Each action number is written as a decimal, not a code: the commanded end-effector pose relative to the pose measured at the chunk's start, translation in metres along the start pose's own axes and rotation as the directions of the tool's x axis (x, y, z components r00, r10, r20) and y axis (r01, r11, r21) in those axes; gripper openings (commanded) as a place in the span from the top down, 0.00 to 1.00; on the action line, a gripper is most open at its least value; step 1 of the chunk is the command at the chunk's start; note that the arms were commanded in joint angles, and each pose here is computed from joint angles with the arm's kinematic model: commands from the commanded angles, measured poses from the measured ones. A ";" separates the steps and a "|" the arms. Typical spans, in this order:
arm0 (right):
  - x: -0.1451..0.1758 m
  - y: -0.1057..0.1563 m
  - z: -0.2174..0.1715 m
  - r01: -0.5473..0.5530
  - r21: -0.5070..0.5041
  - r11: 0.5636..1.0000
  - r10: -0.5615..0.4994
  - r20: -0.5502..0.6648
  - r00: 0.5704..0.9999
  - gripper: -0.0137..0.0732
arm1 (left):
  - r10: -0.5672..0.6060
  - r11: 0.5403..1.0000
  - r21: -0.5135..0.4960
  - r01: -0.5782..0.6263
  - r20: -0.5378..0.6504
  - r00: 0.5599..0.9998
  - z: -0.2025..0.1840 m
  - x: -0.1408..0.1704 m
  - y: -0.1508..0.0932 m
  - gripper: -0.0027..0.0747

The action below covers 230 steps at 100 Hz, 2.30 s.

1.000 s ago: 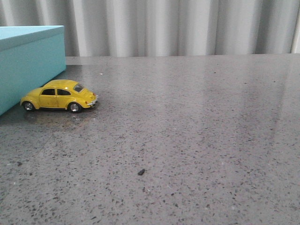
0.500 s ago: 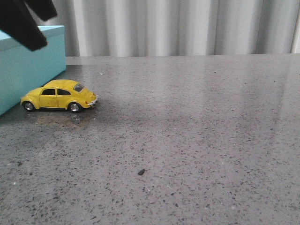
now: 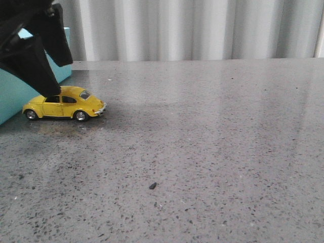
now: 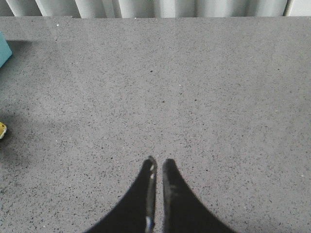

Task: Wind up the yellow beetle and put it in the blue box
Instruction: 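Lower the open left gripper around the beetle and close it, then lift the beetle with the left gripper and carry it over the box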

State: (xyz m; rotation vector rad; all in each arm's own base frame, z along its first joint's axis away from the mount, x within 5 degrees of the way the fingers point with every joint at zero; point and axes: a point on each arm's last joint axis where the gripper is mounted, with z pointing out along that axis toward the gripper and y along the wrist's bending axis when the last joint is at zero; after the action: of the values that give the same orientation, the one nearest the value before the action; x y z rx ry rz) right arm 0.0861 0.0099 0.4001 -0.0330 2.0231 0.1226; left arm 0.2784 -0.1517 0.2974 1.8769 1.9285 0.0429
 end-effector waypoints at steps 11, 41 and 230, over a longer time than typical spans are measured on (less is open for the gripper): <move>-0.013 0.001 -0.005 0.010 -0.006 1.000 -0.009 0.107 0.994 0.89 | -0.005 0.999 -0.048 0.007 0.040 0.999 -0.005 -0.008 0.007 0.35; -0.013 0.001 -0.005 0.010 -0.006 1.000 -0.009 0.107 0.994 0.89 | 0.006 0.997 -0.076 -0.004 0.031 0.999 0.006 -0.008 0.013 0.35; -0.014 0.001 -0.005 0.010 -0.006 1.000 -0.009 0.114 0.993 0.89 | -0.194 0.892 -0.404 0.202 0.061 0.979 -0.144 -0.024 0.070 0.80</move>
State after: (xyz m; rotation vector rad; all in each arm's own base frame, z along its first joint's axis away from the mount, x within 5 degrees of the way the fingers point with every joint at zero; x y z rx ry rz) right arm 0.0870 0.0100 0.4012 -0.0329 2.0055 0.1243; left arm 0.3107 -0.1521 0.4146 1.5752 1.9477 0.2341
